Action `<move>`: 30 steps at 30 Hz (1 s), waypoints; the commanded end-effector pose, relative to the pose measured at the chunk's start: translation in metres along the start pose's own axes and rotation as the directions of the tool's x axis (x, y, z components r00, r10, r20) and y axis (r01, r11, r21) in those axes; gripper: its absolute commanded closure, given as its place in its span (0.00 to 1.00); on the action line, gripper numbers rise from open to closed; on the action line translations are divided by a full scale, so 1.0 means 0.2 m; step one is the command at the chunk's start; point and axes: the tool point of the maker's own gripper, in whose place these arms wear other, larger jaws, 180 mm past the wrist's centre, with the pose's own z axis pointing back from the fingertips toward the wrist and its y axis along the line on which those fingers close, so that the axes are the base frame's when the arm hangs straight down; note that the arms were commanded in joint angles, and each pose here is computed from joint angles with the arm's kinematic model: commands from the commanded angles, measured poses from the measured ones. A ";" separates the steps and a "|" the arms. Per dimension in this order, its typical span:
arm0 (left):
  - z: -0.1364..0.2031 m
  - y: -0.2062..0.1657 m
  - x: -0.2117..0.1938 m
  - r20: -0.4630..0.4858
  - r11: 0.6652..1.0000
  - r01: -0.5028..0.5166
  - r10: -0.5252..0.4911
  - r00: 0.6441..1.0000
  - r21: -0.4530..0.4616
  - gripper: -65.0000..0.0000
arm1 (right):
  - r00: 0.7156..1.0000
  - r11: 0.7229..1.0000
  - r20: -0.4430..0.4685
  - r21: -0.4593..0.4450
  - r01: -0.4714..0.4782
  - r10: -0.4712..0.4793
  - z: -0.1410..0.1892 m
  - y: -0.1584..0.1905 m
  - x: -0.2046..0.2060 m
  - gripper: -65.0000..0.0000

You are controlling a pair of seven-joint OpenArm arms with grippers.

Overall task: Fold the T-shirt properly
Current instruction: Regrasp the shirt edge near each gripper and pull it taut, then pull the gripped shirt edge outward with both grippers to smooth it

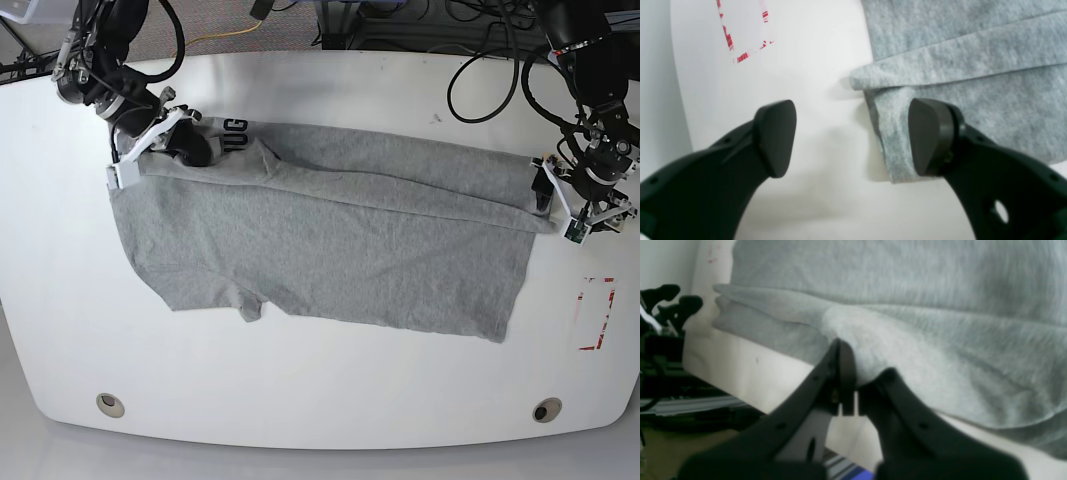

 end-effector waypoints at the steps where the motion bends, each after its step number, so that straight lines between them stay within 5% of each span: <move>1: 0.02 0.06 0.07 0.040 1.000 0.007 -0.009 0.999 0.029 0.24 | 0.999 1.000 0.021 -0.010 -0.030 0.030 -0.01 -0.07 0.11 1.00; 12: 0.02 0.06 0.06 0.036 1.000 0.008 -0.009 0.999 0.030 0.24 | 1.000 0.997 -0.017 -0.074 0.016 -0.018 -0.03 -0.35 0.22 1.00; 18: 0.02 0.06 0.06 0.036 0.999 0.007 -0.008 0.999 0.031 0.24 | 0.999 0.994 -0.030 -0.112 0.013 -0.017 0.00 -0.45 0.28 0.75; 25: 0.02 0.05 0.07 0.039 0.999 0.006 -0.007 0.999 0.031 0.24 | 1.000 0.991 -0.008 -0.132 -0.024 0.023 0.04 -0.48 0.38 0.34; 30: 0.02 0.05 0.08 0.046 1.000 0.008 -0.009 0.999 0.027 0.24 | 1.000 0.981 -0.011 -0.194 0.016 -0.018 0.14 -0.57 0.31 0.30</move>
